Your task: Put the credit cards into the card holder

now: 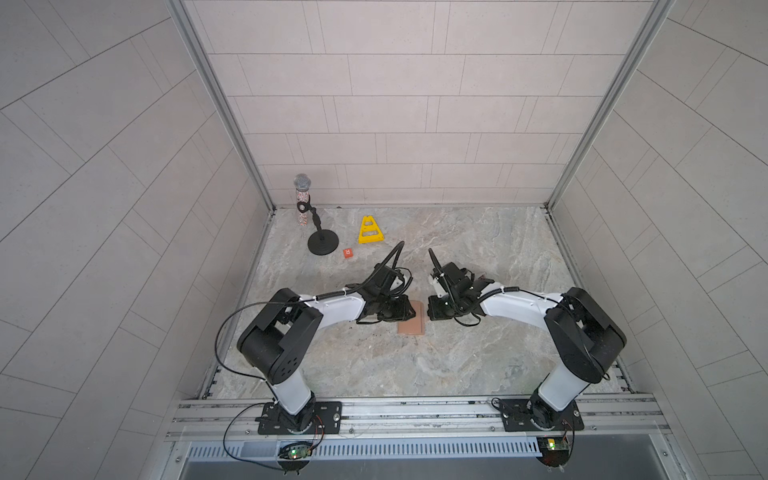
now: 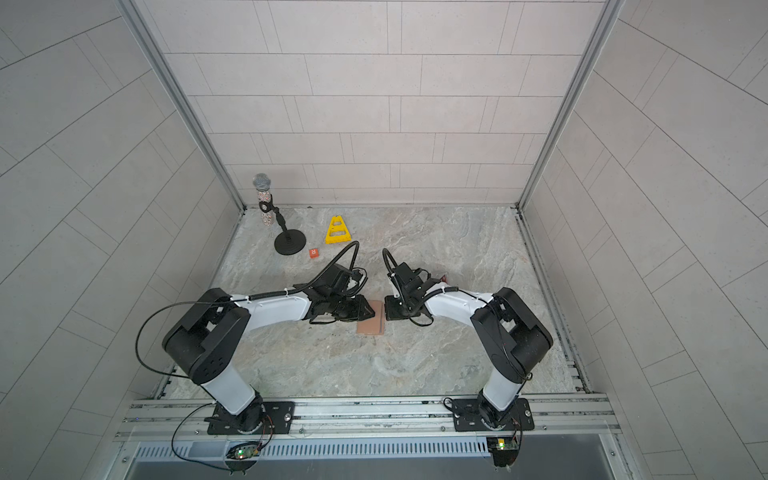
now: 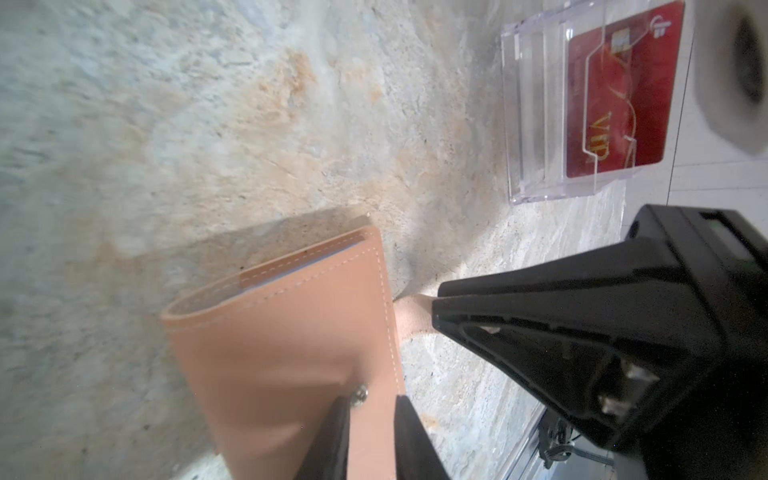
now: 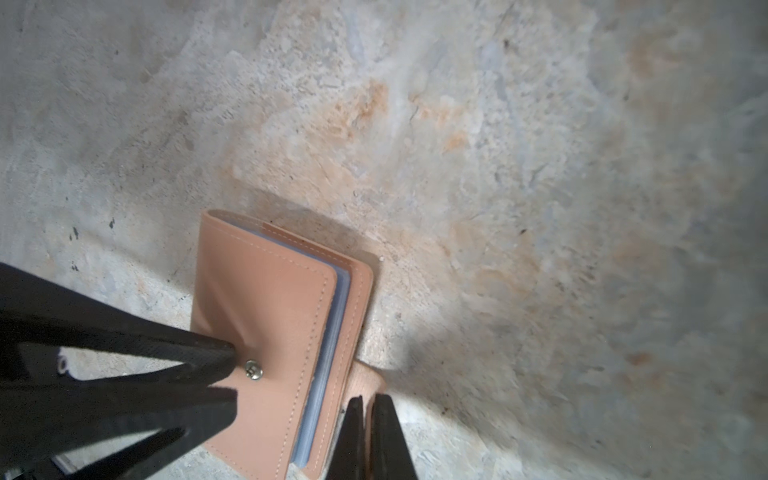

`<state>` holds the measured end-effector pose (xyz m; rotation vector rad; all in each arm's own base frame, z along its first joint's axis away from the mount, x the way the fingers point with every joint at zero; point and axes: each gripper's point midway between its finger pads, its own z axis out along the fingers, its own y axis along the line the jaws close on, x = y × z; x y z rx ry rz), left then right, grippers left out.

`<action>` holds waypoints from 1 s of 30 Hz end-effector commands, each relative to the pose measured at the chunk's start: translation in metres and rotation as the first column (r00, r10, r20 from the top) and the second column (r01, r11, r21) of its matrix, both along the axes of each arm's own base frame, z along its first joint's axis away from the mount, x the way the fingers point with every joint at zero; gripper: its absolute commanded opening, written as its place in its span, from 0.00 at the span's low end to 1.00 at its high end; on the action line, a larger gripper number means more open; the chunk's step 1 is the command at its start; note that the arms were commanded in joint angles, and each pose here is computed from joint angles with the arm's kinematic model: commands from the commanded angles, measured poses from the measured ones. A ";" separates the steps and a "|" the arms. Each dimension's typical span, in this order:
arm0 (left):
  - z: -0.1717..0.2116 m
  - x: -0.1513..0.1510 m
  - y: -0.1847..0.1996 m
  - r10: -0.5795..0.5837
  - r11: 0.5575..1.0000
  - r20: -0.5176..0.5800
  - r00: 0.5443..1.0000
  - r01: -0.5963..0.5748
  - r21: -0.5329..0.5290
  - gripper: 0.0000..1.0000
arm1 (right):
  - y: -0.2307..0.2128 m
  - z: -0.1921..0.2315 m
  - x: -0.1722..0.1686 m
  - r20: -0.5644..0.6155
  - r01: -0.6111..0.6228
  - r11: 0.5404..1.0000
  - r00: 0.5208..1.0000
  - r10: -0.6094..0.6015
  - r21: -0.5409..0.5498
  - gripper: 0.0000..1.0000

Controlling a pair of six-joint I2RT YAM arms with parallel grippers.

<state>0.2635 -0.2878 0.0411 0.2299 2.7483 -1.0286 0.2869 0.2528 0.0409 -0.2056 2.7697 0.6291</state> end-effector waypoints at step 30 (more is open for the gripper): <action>-0.038 -0.008 0.020 0.123 0.991 -0.027 0.992 -0.121 0.062 0.07 | 0.047 -0.002 0.005 -0.033 0.039 0.944 0.999 -0.029 0.329 0.08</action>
